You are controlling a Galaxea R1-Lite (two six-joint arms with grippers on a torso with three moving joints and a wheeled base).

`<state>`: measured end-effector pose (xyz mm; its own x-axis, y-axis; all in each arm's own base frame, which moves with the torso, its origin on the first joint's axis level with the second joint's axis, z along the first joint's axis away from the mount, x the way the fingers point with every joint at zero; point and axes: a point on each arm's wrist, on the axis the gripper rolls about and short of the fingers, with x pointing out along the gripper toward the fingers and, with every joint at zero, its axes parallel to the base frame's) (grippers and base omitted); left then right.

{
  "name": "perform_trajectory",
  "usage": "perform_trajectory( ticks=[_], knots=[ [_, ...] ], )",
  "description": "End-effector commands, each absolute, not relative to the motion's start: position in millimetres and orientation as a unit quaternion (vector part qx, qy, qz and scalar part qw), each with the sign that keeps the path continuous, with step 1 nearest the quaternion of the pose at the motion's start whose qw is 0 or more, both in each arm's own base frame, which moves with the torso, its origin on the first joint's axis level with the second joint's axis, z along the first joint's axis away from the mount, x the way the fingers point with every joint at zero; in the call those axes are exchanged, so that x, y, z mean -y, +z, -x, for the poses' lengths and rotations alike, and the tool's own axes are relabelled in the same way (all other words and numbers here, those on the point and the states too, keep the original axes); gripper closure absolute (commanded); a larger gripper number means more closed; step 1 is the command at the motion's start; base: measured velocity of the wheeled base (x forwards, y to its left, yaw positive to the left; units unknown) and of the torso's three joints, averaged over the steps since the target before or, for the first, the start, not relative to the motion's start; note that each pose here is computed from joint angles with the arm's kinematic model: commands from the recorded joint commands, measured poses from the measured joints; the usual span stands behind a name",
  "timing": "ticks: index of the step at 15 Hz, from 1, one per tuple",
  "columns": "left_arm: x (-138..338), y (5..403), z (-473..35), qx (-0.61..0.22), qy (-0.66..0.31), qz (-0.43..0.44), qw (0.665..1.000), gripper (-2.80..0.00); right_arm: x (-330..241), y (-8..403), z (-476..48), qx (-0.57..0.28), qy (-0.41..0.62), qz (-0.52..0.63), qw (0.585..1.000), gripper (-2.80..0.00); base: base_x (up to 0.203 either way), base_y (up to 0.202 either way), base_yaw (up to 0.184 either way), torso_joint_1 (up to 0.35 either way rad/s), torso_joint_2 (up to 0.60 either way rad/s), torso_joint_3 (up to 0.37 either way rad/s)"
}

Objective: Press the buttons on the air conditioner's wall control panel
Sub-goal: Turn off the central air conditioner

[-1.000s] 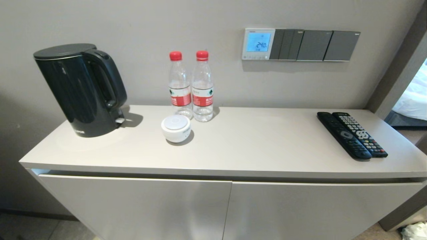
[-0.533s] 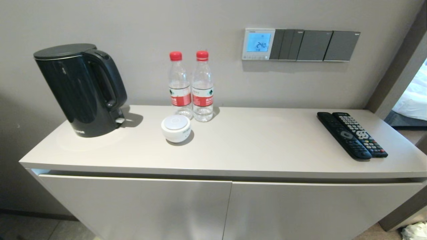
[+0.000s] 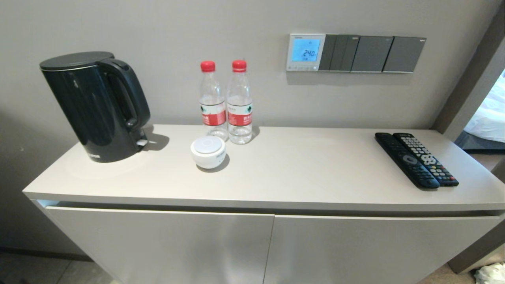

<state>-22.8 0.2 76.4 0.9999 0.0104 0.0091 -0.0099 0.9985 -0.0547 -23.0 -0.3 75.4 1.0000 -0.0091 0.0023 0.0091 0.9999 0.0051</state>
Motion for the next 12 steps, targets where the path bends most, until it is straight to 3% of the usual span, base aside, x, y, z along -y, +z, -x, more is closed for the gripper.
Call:
perform_trajectory(
  ticks=[1,12],
  knots=[
    [-0.2,76.4,22.8,0.005,0.005,0.028,1.000,0.00,0.3,75.6,22.9,0.002,-0.005,-0.003,1.000,0.00,0.000,0.000,0.000,0.000,0.00,0.000],
    [-0.2,76.5,22.8,0.005,0.005,0.028,1.000,0.00,0.3,75.6,22.9,0.001,-0.005,-0.003,1.000,0.00,0.000,0.000,0.000,0.000,0.00,0.000]
  ],
)
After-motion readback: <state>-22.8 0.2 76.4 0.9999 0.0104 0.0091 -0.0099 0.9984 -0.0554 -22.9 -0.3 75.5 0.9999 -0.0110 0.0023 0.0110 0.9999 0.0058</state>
